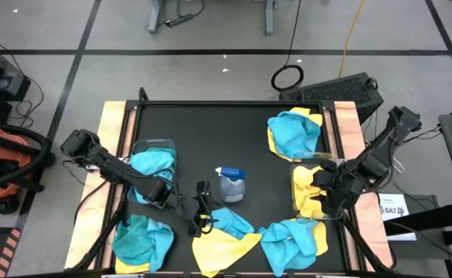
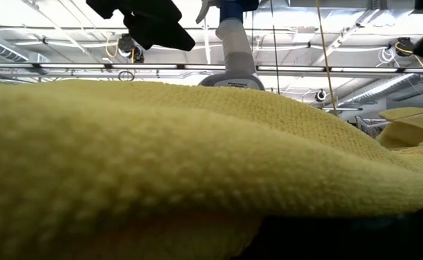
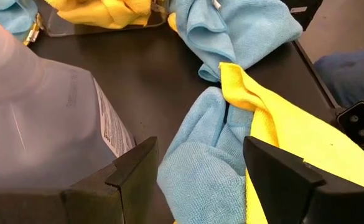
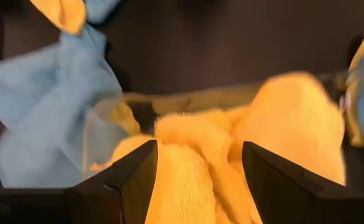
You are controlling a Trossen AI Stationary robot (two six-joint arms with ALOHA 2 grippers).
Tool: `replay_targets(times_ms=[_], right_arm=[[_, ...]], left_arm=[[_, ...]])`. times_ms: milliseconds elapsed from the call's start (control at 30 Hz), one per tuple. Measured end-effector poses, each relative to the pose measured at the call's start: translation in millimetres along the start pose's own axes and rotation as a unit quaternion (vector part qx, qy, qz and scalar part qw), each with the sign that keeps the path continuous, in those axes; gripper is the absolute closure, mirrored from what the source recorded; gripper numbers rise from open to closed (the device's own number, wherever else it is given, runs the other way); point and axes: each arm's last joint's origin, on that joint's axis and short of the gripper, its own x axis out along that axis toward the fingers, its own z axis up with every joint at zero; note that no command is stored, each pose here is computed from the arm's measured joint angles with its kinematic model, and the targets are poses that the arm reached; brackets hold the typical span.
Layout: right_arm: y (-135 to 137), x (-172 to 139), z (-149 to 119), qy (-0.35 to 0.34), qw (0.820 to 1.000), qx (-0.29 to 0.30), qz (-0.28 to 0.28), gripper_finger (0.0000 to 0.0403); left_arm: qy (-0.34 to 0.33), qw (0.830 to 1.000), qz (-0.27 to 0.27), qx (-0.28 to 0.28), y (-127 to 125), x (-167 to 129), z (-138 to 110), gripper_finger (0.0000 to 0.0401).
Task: Sort microfiber towel by color & place in baskets
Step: Put the yellow microfiber cloth into the right transparent bin
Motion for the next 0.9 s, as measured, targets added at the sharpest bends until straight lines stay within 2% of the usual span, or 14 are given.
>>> replay_targets(times_ms=[167, 400, 667, 900], right_arm=[[6, -10, 11, -0.052, 0.998, -0.026, 0.019, 0.0176], [18, -14, 21, -0.105, 0.991, -0.055, 0.070, 0.0176], [22, -15, 25, -0.124, 0.986, -0.060, 0.090, 0.0176], [31, -13, 30, -0.145, 0.981, -0.080, 0.105, 0.0177]], left_arm=[[0.011, 1.000, 0.003, -0.007, 0, 1, -3, 0.0161], [0.051, 0.999, 0.010, -0.011, -2, 23, -20, 0.0161], [0.075, 0.997, -0.002, -0.020, -5, 35, -30, 0.0161], [0.065, 0.998, -0.005, -0.021, -6, 35, -28, 0.0161]])
